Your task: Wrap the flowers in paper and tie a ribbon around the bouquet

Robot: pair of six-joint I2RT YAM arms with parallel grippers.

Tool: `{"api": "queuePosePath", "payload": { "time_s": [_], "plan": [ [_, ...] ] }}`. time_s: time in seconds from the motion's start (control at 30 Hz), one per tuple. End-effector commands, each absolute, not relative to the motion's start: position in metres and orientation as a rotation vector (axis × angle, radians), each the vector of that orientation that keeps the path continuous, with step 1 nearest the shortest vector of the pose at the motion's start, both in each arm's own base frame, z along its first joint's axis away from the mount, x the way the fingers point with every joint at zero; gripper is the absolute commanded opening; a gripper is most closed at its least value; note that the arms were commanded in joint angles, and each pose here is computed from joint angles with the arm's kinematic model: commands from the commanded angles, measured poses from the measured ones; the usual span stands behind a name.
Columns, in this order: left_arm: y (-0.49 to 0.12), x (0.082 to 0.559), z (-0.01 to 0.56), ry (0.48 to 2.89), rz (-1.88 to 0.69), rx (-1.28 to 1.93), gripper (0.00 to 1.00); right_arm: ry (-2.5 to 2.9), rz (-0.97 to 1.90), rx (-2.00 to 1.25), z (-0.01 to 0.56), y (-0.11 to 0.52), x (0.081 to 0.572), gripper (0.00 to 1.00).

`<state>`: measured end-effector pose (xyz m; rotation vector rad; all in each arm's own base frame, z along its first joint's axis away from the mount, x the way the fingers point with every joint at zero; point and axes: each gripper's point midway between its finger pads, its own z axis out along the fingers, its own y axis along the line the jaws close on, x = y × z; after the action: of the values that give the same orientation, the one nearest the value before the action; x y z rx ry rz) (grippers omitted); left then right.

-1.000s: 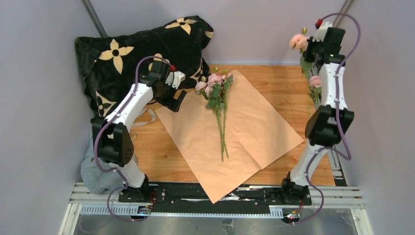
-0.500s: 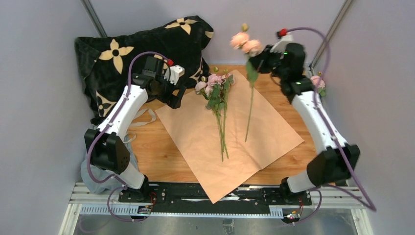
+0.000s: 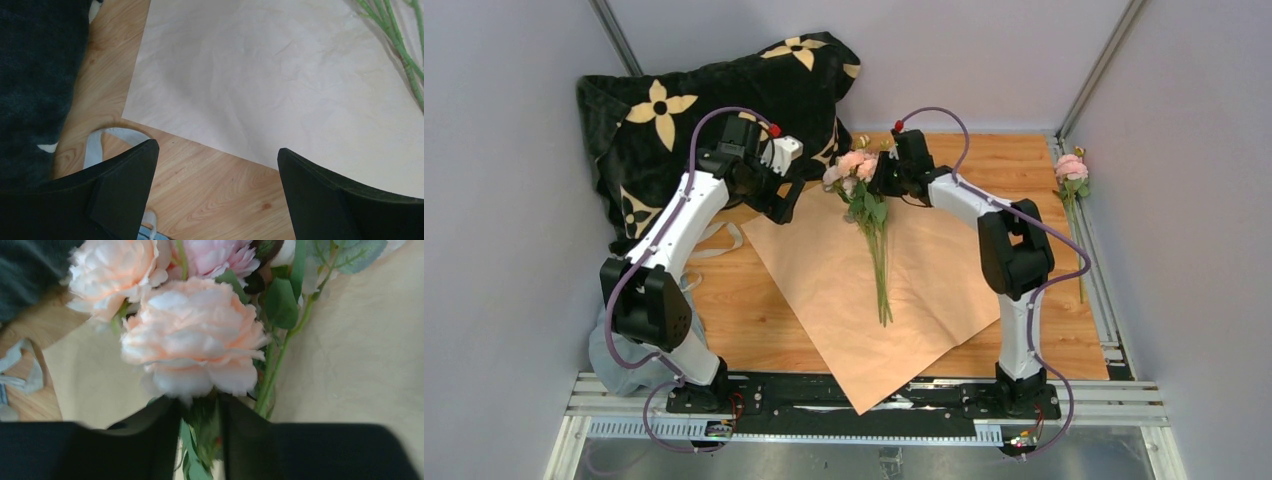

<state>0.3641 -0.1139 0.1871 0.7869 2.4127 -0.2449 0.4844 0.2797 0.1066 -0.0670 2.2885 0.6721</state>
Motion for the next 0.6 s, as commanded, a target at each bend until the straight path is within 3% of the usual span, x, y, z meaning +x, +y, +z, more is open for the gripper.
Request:
{"api": "queuePosePath", "payload": {
  "time_s": [0.0,0.07,0.13,0.27,0.4,0.57],
  "plan": [
    [-0.108,0.364,0.181,2.439,-0.223,0.813,1.00,2.293,0.628,-0.086,0.113,0.274,0.501,0.48],
    [-0.108,0.362,0.180,2.442,-0.227,0.820,1.00,2.294,0.540,-0.169,0.128,0.257,0.505,0.69],
    [-0.108,0.360,0.183,2.435,-0.234,0.825,1.00,2.283,0.371,-0.234,0.153,0.222,0.511,0.74],
    [-0.110,0.361,0.187,2.427,-0.243,0.820,1.00,2.278,-0.066,-0.265,0.186,0.096,0.509,0.77],
    [-0.103,0.360,0.185,2.439,-0.196,0.809,1.00,2.422,-0.400,0.027,0.161,-0.058,0.474,0.78],
    [-0.097,0.352,0.178,2.455,-0.170,0.820,1.00,2.533,-0.443,0.409,0.114,-0.177,0.436,0.71]
  ]
}}
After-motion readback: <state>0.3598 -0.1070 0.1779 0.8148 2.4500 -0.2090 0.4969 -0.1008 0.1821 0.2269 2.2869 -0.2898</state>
